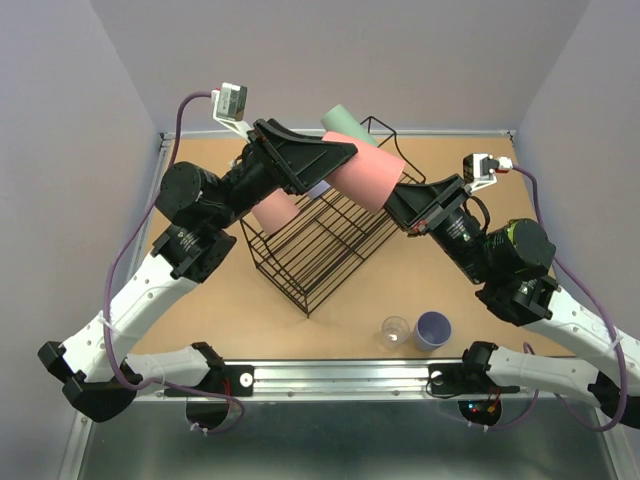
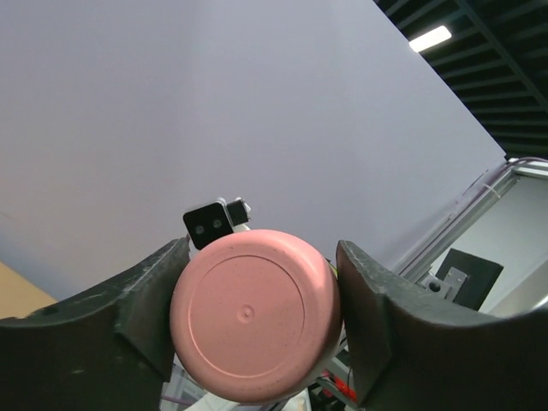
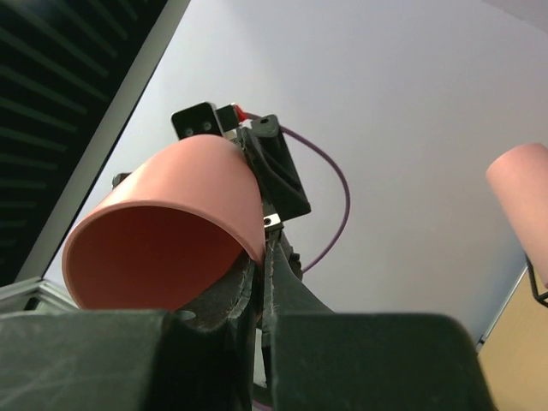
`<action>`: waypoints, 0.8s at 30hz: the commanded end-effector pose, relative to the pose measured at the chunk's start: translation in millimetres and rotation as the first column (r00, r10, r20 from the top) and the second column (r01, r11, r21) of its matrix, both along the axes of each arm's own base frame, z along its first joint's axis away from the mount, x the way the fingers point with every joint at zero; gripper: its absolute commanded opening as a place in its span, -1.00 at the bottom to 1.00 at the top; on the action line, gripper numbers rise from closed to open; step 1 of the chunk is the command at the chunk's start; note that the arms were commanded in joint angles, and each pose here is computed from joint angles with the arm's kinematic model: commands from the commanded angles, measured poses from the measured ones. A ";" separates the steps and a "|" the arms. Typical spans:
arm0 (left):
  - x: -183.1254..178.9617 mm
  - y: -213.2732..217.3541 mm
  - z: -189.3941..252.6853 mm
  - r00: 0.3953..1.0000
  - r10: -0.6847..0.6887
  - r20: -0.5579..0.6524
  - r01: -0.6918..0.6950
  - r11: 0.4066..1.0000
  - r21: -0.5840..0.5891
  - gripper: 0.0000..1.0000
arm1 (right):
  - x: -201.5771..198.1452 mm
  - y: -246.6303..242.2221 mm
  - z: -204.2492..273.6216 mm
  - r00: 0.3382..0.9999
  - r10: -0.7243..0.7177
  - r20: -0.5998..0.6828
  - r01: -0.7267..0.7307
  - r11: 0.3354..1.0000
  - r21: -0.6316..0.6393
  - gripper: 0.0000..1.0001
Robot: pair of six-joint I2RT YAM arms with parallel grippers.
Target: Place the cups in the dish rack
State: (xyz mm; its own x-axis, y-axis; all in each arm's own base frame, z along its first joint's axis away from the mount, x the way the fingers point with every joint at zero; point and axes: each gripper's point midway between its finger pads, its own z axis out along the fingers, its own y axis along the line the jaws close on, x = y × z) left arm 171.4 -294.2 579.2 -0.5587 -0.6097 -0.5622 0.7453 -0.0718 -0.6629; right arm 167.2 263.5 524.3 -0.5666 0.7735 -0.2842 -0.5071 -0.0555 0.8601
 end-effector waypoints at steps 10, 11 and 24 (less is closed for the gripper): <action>-16.5 9.5 42.8 0.993 0.020 0.114 -0.012 0.997 -0.076 -1.00 | -1.6 -22.5 4.6 0.998 -0.059 -0.008 0.059 0.998 0.035 -0.49; -7.5 2.2 34.2 0.994 0.039 0.104 -0.036 0.999 -0.028 -1.00 | -0.5 -24.1 0.5 0.997 -0.071 -0.012 0.072 0.997 0.012 -0.21; 55.0 -29.5 23.4 0.958 0.214 0.189 -0.260 0.928 0.266 -1.00 | -5.9 -107.3 -101.5 0.896 -0.334 -0.292 0.214 0.902 -0.374 0.85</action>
State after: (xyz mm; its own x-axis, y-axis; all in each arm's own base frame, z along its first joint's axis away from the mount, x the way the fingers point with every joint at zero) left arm 210.6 -324.0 602.5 -0.4144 -0.5575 -0.7193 0.7953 0.1623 -0.5841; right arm 155.4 182.5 463.0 -0.4920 0.8131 -0.3113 -0.3028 0.1754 0.9368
